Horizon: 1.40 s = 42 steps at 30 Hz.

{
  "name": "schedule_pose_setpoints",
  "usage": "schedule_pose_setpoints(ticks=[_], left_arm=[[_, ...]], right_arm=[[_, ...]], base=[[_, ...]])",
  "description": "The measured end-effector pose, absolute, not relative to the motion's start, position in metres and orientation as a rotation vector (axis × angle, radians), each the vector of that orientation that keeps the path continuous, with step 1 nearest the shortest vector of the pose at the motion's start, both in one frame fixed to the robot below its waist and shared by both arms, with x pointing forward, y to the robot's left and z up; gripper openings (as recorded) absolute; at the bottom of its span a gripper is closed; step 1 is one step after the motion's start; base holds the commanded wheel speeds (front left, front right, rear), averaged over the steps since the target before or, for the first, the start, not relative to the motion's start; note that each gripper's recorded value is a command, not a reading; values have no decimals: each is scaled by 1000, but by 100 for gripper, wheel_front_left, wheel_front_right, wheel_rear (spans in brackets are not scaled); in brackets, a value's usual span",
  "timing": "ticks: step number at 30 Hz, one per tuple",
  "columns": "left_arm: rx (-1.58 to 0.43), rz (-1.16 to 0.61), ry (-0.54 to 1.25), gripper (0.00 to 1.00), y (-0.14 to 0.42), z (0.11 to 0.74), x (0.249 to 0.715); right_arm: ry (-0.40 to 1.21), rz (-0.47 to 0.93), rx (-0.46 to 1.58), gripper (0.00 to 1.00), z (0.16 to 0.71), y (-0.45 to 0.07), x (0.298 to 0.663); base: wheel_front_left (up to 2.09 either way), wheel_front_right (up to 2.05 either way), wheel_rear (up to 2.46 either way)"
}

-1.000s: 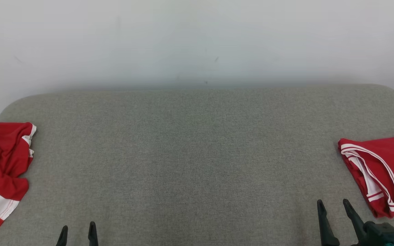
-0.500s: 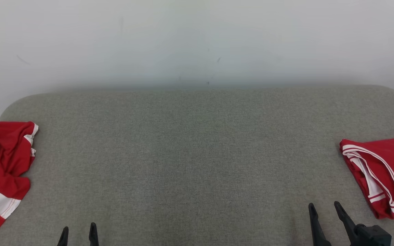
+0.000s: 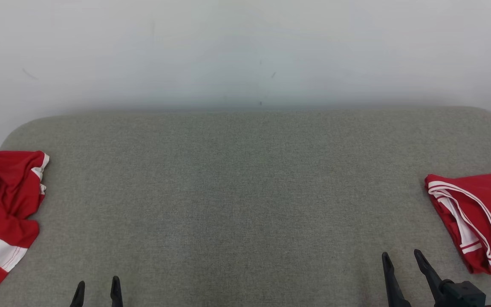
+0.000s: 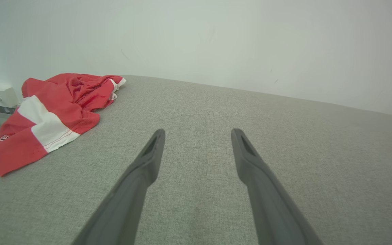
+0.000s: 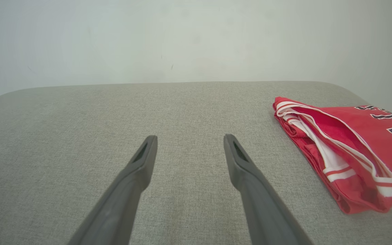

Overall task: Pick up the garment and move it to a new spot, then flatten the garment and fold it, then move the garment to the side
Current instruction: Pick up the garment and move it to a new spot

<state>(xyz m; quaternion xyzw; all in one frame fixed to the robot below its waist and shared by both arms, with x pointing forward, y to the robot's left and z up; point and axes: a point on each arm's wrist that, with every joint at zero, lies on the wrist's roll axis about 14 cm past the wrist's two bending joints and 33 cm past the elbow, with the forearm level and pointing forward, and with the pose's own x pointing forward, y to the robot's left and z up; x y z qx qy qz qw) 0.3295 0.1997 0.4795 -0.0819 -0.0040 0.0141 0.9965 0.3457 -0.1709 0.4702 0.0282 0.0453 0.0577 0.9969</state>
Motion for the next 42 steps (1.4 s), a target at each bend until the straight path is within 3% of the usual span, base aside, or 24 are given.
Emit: schedule_pose_setpoints(ticks=[16, 42], left_arm=[[-156, 144, -14, 100, 228, 479, 309], [-157, 674, -49, 100, 340, 480, 170]], right_arm=[[76, 243, 37, 100, 475, -132, 362], [56, 772, 14, 100, 482, 44, 382]], base=[[0, 0, 0], [0, 0, 0]])
